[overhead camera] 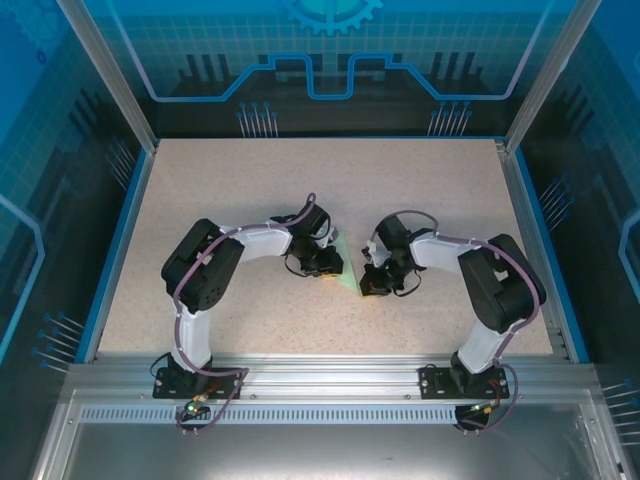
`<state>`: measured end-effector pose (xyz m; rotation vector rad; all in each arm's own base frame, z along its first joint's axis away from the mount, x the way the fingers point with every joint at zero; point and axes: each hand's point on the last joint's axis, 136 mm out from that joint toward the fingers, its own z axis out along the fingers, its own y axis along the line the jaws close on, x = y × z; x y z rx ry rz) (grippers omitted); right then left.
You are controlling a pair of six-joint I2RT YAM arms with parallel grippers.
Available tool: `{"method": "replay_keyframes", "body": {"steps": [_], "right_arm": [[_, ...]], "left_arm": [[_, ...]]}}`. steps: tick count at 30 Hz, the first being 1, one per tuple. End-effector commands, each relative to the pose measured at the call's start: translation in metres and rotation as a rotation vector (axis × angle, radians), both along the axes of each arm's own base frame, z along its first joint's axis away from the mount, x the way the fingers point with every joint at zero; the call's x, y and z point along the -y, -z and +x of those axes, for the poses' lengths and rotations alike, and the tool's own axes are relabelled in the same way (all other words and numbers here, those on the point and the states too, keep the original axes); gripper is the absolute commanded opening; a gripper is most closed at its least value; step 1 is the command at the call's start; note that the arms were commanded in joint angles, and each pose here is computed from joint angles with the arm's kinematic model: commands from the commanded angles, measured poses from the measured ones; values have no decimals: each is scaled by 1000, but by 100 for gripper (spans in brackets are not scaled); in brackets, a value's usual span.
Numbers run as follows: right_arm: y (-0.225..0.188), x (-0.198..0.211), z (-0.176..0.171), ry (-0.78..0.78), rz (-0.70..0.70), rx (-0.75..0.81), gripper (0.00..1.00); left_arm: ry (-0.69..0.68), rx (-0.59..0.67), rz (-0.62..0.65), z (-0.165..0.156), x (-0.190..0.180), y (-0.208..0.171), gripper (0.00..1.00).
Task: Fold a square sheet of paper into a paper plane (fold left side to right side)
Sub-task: Third fold the triangle at the center of the table.
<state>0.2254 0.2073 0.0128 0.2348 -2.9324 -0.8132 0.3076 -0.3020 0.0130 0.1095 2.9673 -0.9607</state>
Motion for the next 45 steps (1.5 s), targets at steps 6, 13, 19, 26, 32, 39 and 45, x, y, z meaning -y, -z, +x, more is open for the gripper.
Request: {"method": "replay_keyframes", "body": {"steps": [6,13,19,26,32,39,45], "right_arm": [[-32,-29,16,115,83,15,0],[-18,-56,36,171,95,24,0],[-9,-61,41,195,88,16,0],[-1,-63,45,216,84,12,0],[7,-62,47,229,63,8,0],[19,-29,23,230,-45,-37,0],[28,1,-6,243,-79,-87,0]], "left_arm": [[-32,-71,137,-11,-26,43,22],[-33,-79,142,-12,-25,42,22],[-37,-84,142,-12,-24,42,17],[-40,-86,145,-12,-24,43,16],[-43,-90,152,-12,-26,45,15],[-47,-94,178,-13,-30,50,15],[-48,-100,200,-13,-34,53,14]]}}
